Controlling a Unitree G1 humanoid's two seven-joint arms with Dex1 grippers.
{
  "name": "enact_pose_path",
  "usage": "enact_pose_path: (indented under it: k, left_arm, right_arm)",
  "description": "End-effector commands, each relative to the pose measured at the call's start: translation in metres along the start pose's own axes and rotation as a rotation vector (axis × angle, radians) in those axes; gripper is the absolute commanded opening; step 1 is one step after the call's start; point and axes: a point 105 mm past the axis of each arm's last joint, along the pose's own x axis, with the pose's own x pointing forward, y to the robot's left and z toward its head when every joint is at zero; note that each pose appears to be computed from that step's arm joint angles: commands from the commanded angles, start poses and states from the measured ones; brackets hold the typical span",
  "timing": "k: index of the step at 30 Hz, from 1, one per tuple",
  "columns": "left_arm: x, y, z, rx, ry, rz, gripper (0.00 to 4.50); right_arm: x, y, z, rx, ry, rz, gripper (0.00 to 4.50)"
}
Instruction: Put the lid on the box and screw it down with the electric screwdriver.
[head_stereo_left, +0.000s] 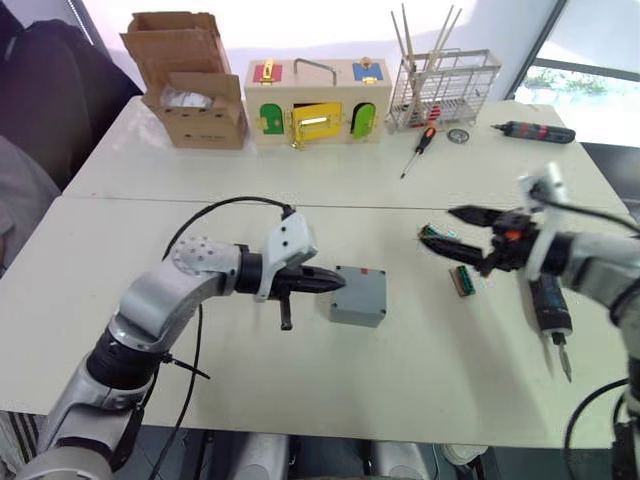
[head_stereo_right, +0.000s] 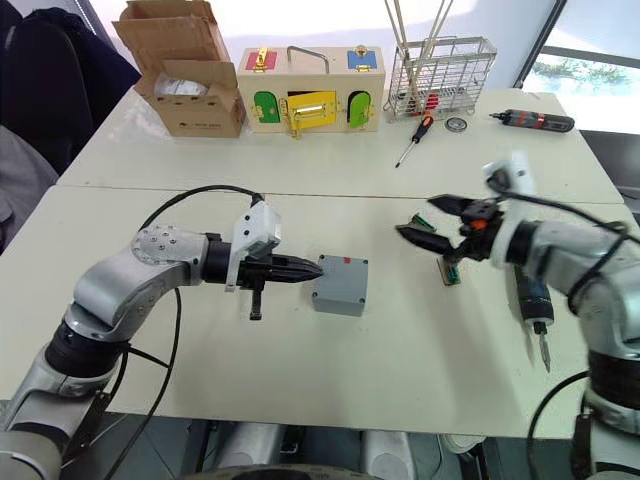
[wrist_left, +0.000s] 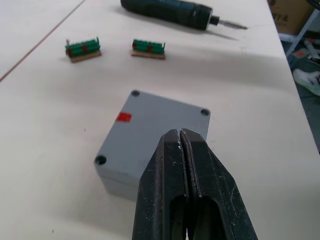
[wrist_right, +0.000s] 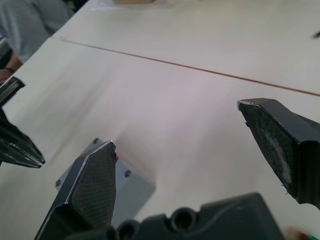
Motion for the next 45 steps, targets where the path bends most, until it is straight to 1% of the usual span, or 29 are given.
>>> enact_pose_path:
  k: [1, 3, 6, 8, 9, 10, 12, 13, 15, 18, 20, 24, 30, 32, 35, 38, 40, 41, 44, 45]
  left_arm:
    - [0.010, -0.014, 0.017, 0.083, -0.046, -0.068, 0.00]
    - [0.015, -0.016, 0.018, 0.087, -0.059, -0.081, 0.00]
    - [0.020, -0.021, 0.018, 0.104, -0.063, -0.101, 0.00]
    - [0.024, -0.024, 0.018, 0.125, -0.063, -0.110, 0.00]
    - [0.026, -0.025, 0.018, 0.134, -0.063, -0.114, 0.00]
    - [0.028, -0.027, 0.017, 0.155, -0.053, -0.116, 0.00]
    - [0.033, -0.032, 0.015, 0.181, -0.054, -0.125, 0.00]
    - [0.035, -0.034, 0.017, 0.169, -0.071, -0.128, 0.00]
    - [0.038, -0.035, 0.018, 0.144, -0.097, -0.119, 0.00]
    - [0.042, -0.036, 0.018, 0.129, -0.108, -0.101, 0.00]
    - [0.043, -0.036, 0.018, 0.116, -0.123, -0.090, 0.00]
    - [0.046, -0.040, 0.018, 0.097, -0.140, -0.084, 0.00]
    - [0.048, -0.040, 0.017, 0.077, -0.148, -0.070, 0.00]
    - [0.049, -0.039, 0.018, 0.076, -0.153, -0.064, 0.00]
    - [0.050, -0.037, 0.021, 0.072, -0.169, -0.059, 0.00]
    - [0.049, -0.035, 0.022, 0.066, -0.174, -0.052, 0.00]
    - [0.050, -0.035, 0.022, 0.064, -0.175, -0.049, 0.00]
    - [0.050, -0.035, 0.022, 0.063, -0.175, -0.048, 0.00]
    - [0.050, -0.035, 0.021, 0.059, -0.176, -0.044, 0.00]
    - [0.051, -0.035, 0.021, 0.059, -0.175, -0.043, 0.00]
  right_arm:
    - [-0.048, -0.029, 0.013, 0.087, 0.058, -0.106, 4.45]
    - [-0.061, -0.036, 0.007, 0.157, 0.136, -0.116, 4.45]
    - [-0.075, -0.054, -0.013, 0.210, 0.274, -0.195, 4.45]
    - [-0.089, -0.069, -0.034, 0.234, 0.416, -0.279, 4.48]
    - [-0.096, -0.075, -0.041, 0.243, 0.464, -0.308, 4.48]
    - [-0.104, -0.084, -0.051, 0.234, 0.539, -0.368, 4.48]
    - [-0.113, -0.103, -0.064, 0.271, 0.603, -0.483, 4.48]
    - [-0.115, -0.106, -0.067, 0.289, 0.623, -0.495, 4.48]
    - [-0.109, -0.098, -0.070, 0.356, 0.650, -0.439, 4.48]
    - [-0.101, -0.093, -0.073, 0.408, 0.665, -0.387, 4.48]
    - [-0.095, -0.087, -0.081, 0.469, 0.676, -0.353, 4.48]
    - [-0.096, -0.083, -0.097, 0.538, 0.720, -0.336, 4.48]
    - [-0.088, -0.081, -0.105, 0.571, 0.752, -0.337, 4.48]
    - [-0.085, -0.080, -0.108, 0.608, 0.758, -0.347, 4.48]
    - [-0.081, -0.080, -0.117, 0.599, 0.812, -0.369, 4.48]
    - [-0.077, -0.083, -0.123, 0.547, 0.860, -0.390, 4.48]
    - [-0.077, -0.087, -0.126, 0.495, 0.885, -0.406, 3.94]
    - [-0.076, -0.087, -0.127, 0.489, 0.892, -0.402, 3.77]
    - [-0.072, -0.085, -0.129, 0.480, 0.902, -0.392, 2.84]
    - [-0.072, -0.085, -0.129, 0.476, 0.904, -0.390, 2.46]
